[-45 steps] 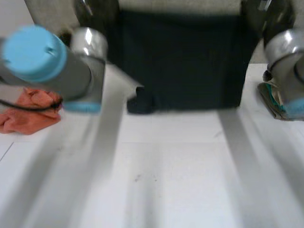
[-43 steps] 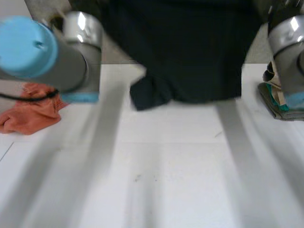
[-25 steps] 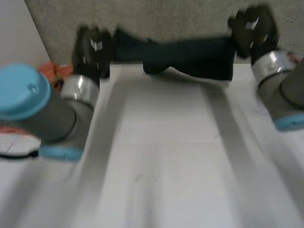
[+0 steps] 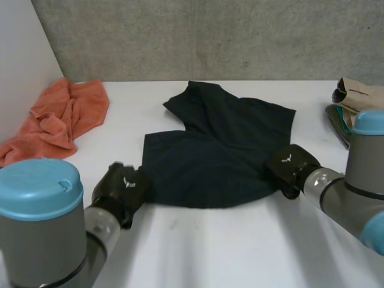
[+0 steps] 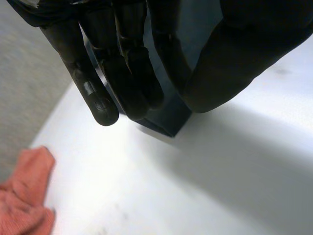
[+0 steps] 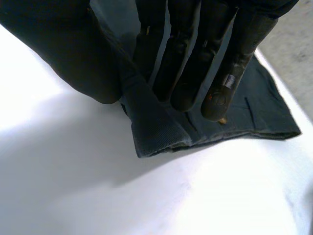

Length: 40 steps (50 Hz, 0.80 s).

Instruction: Fold the laundry.

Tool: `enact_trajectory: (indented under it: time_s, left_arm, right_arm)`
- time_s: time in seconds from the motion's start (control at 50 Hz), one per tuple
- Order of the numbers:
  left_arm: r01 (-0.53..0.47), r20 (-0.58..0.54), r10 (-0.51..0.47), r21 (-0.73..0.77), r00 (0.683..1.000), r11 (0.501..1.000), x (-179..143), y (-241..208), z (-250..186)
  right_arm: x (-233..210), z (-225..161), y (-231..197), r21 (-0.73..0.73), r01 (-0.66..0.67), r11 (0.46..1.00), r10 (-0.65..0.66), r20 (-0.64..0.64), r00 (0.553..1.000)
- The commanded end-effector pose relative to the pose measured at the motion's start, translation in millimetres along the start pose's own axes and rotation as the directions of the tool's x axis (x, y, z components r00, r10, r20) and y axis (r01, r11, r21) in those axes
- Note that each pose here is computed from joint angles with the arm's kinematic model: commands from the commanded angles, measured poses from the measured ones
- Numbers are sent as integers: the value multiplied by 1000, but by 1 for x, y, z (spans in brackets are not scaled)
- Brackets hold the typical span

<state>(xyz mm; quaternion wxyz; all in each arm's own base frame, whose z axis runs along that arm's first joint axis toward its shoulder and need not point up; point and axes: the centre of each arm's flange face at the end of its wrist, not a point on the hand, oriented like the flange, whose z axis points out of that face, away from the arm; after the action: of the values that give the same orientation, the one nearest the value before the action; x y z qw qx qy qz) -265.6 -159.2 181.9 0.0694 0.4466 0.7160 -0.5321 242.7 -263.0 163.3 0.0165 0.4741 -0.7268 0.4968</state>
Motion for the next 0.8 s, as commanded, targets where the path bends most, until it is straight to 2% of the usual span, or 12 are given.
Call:
enact_trajectory:
  time_s: [0.02, 0.1, 0.18, 0.28, 0.4, 0.5, 0.6, 0.8]
  left_arm:
    - [-118, -195, 92, -125, 976, 985, 26, 15, -55]
    - [-157, -247, 123, -122, 961, 980, 35, 15, -69]
    - [-145, -242, 120, -87, 963, 986, 36, 8, -69]
    - [-54, -95, 58, 47, 994, 997, 16, -18, -41]
    - [27, 42, -33, 137, 999, 990, -10, -23, -7]
    - [42, -21, -39, 137, 999, 990, -4, -14, 0]
    - [59, -98, -52, 71, 994, 996, 8, 6, 14]
    - [189, -132, -188, -2, 973, 982, 17, 19, 31]
  right_arm:
    - [-18, -53, 15, -228, 93, 969, -50, 187, 981]
    - [-27, -70, 24, -295, 162, 942, -85, 258, 962]
    - [-25, -66, 24, -271, 169, 948, -105, 237, 966]
    - [-9, -47, 20, -183, 144, 973, -129, 94, 987]
    - [-4, -40, 19, -147, 70, 987, -65, 39, 997]
    - [6, -32, 18, -100, -29, 995, 25, -40, 999]
    - [13, -25, 18, -68, -62, 996, 57, -82, 995]
    - [15, -18, 21, -46, -84, 995, 78, -115, 990]
